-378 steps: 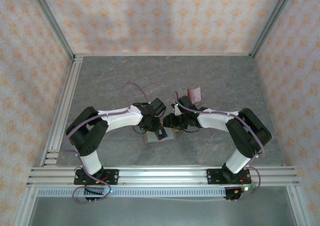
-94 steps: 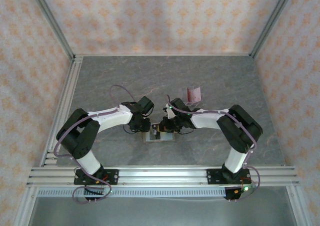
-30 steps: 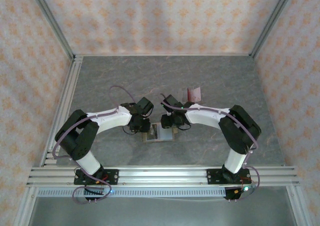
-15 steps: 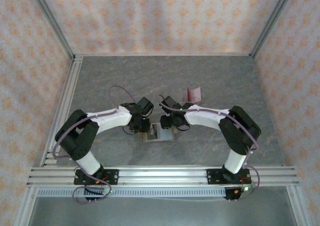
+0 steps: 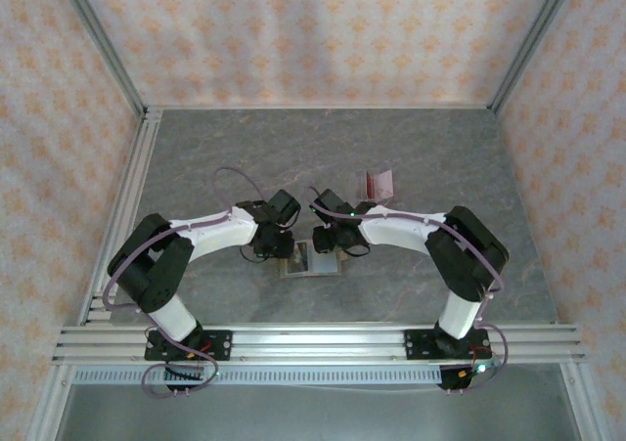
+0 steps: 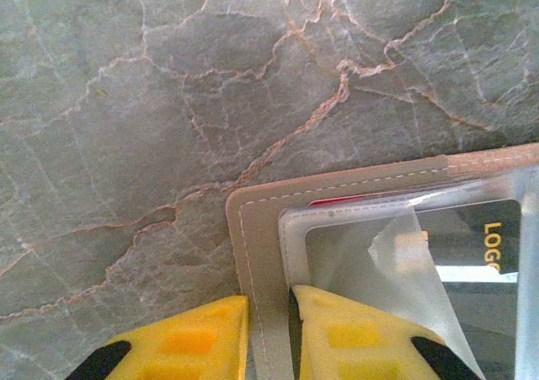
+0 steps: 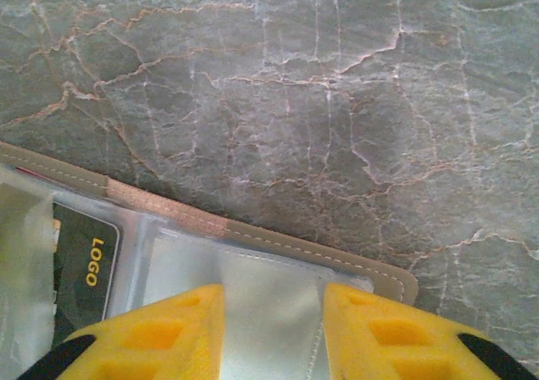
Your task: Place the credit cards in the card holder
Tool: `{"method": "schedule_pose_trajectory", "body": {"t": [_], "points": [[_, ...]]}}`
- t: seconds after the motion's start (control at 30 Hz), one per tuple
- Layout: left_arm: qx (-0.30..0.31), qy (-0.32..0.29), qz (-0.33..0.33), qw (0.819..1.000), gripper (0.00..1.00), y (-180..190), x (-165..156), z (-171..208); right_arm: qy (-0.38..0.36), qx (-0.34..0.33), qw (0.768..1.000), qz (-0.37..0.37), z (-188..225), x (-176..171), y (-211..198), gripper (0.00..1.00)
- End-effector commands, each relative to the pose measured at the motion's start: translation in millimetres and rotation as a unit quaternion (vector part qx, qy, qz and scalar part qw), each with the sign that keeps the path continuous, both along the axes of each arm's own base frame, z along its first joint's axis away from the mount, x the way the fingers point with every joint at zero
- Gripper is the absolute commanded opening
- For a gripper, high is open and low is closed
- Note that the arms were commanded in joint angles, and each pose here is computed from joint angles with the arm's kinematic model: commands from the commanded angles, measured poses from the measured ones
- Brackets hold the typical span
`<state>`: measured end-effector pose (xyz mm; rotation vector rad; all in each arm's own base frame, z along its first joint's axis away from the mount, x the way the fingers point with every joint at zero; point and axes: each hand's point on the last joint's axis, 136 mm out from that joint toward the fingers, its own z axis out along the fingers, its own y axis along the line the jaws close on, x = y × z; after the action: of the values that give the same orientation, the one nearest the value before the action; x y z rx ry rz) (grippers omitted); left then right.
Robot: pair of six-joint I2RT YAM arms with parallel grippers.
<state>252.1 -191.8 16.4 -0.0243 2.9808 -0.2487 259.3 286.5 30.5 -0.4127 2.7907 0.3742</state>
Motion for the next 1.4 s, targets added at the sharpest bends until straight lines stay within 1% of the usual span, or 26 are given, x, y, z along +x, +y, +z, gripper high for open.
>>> {"method": "schedule_pose_trajectory", "body": {"t": [0.0, 0.1, 0.17, 0.27, 0.47, 0.53, 0.57, 0.9, 1.07, 1.2, 1.37], "points": [[0.042, 0.035, 0.001, 0.999, 0.21, 16, -18, -24, 0.001, -0.03, 1.0, 0.002, -17, -9, -5, 0.33], [0.042, 0.035, 0.001, 0.999, 0.21, 15, -17, -24, 0.006, -0.055, 0.998, 0.009, -32, -21, -6, 0.3], [0.042, 0.036, 0.0, 0.998, 0.21, 15, -18, -24, 0.01, -0.073, 0.997, 0.014, -42, -29, -6, 0.27], [0.041, 0.037, 0.0, 0.998, 0.21, 14, -18, -24, 0.014, -0.079, 0.997, 0.018, -50, -36, -3, 0.21], [0.042, 0.036, 0.0, 0.998, 0.21, 15, -18, -24, 0.004, -0.065, 0.998, 0.017, -39, -34, 3, 0.09], [0.042, 0.035, 0.0, 0.999, 0.21, 15, -18, -23, -0.002, -0.062, 0.998, 0.019, -32, -32, 4, 0.02], [0.042, 0.034, 0.0, 0.999, 0.21, 15, -18, -23, -0.007, -0.06, 0.998, 0.02, -28, -30, 6, 0.0], [0.04, 0.035, 0.001, 0.999, 0.21, 15, -20, -22, -0.056, -0.04, 0.998, 0.016, 23, -10, 18, 0.0], [0.02, 0.036, 0.009, 0.999, 0.21, 8, -17, -19, -0.078, -0.012, 0.997, 0.015, 47, -3, 27, 0.0], [0.002, 0.042, 0.023, 0.999, 0.21, 2, -18, -21, -0.061, 0.025, 0.998, 0.026, 52, -6, 45, 0.0], [-0.017, 0.05, 0.037, 0.998, 0.21, -3, -22, -23, -0.028, 0.068, 0.997, 0.032, 48, -12, 67, 0.0]]}}
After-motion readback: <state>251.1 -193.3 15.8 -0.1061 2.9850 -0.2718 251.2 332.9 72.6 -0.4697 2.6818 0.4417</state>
